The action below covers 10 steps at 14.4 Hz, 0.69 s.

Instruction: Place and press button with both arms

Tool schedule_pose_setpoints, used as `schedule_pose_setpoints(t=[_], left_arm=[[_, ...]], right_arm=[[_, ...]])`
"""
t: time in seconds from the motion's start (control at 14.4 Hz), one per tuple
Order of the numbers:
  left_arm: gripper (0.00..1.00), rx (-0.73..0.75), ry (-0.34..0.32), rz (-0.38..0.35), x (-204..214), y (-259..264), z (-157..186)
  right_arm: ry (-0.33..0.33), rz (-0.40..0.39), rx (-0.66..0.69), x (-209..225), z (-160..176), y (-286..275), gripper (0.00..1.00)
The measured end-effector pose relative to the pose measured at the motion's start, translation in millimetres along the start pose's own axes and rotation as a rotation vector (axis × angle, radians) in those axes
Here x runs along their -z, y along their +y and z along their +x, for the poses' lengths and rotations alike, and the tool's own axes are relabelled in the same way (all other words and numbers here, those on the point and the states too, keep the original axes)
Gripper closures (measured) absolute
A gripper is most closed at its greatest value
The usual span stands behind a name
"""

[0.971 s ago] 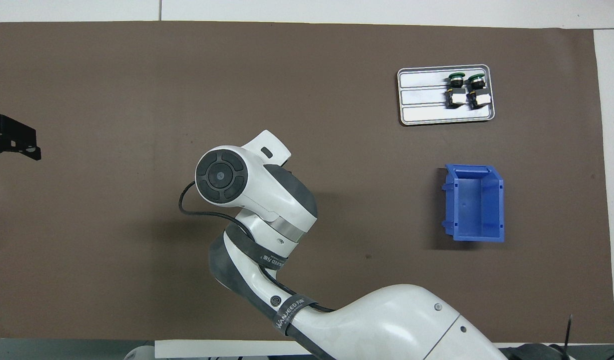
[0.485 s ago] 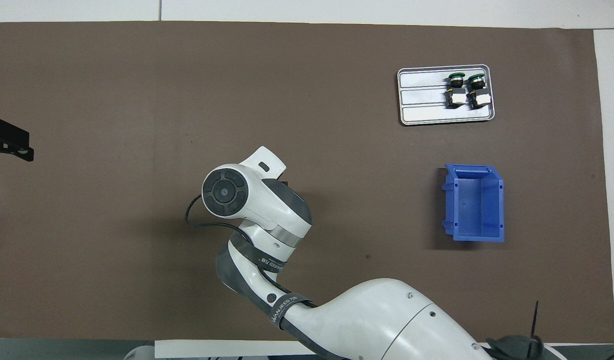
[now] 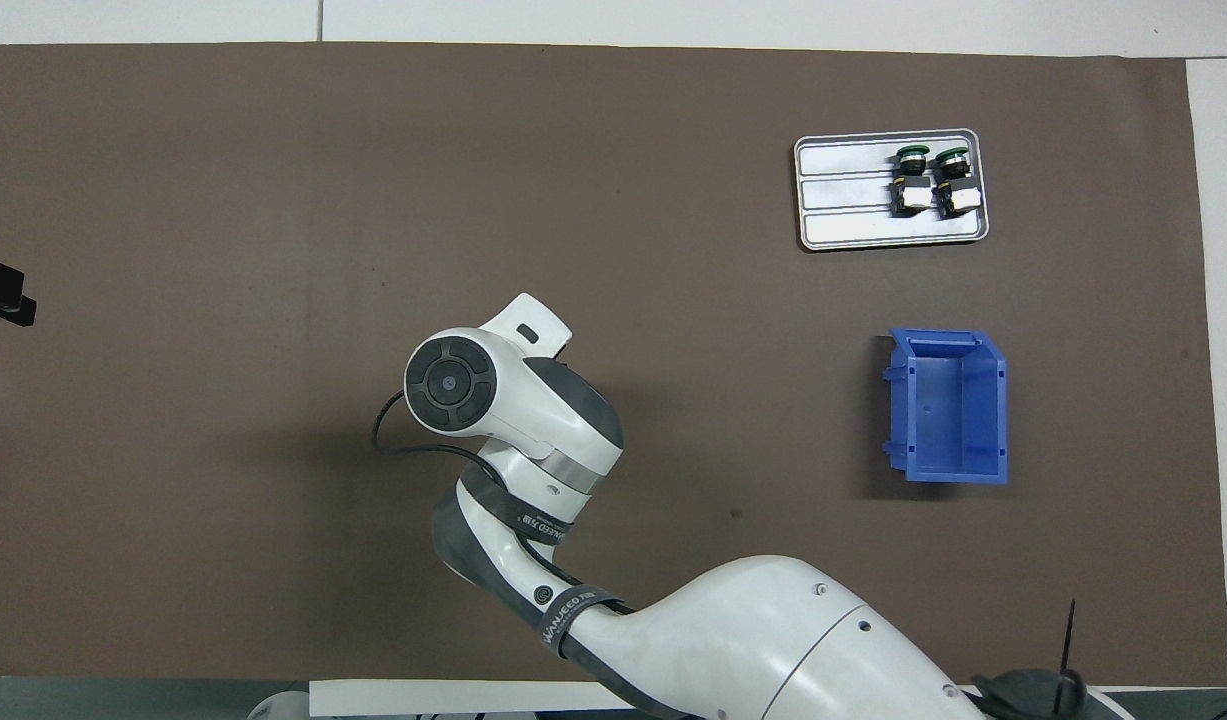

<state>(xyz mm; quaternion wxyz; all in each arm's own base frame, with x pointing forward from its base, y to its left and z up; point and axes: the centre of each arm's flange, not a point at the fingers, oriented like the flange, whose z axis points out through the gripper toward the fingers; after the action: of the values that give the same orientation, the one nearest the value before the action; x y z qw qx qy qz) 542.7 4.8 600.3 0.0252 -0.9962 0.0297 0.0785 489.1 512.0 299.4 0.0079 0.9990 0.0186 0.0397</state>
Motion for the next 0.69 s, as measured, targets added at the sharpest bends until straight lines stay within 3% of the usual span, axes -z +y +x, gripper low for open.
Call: schedule_pose_setpoints(t=[0.21, 0.42, 0.69], left_arm=[[0.0, -0.012, 0.002, 0.002, 0.9, 7.3, 0.3], [0.0, 0.015, 0.009, -0.002, 3.0, 9.8, 0.3], [0.0, 0.055, 0.023, -0.032, 8.7, 9.6, -1.1]], right_arm=[[-0.025, -0.049, 0.01, 31.9, 26.3, 41.4, 0.62], [-0.021, -0.07, 0.051, 104.6, 66.3, 176.7, 0.62], [-0.052, -0.038, 0.098, 156.6, 38.2, 364.1, 0.62]])
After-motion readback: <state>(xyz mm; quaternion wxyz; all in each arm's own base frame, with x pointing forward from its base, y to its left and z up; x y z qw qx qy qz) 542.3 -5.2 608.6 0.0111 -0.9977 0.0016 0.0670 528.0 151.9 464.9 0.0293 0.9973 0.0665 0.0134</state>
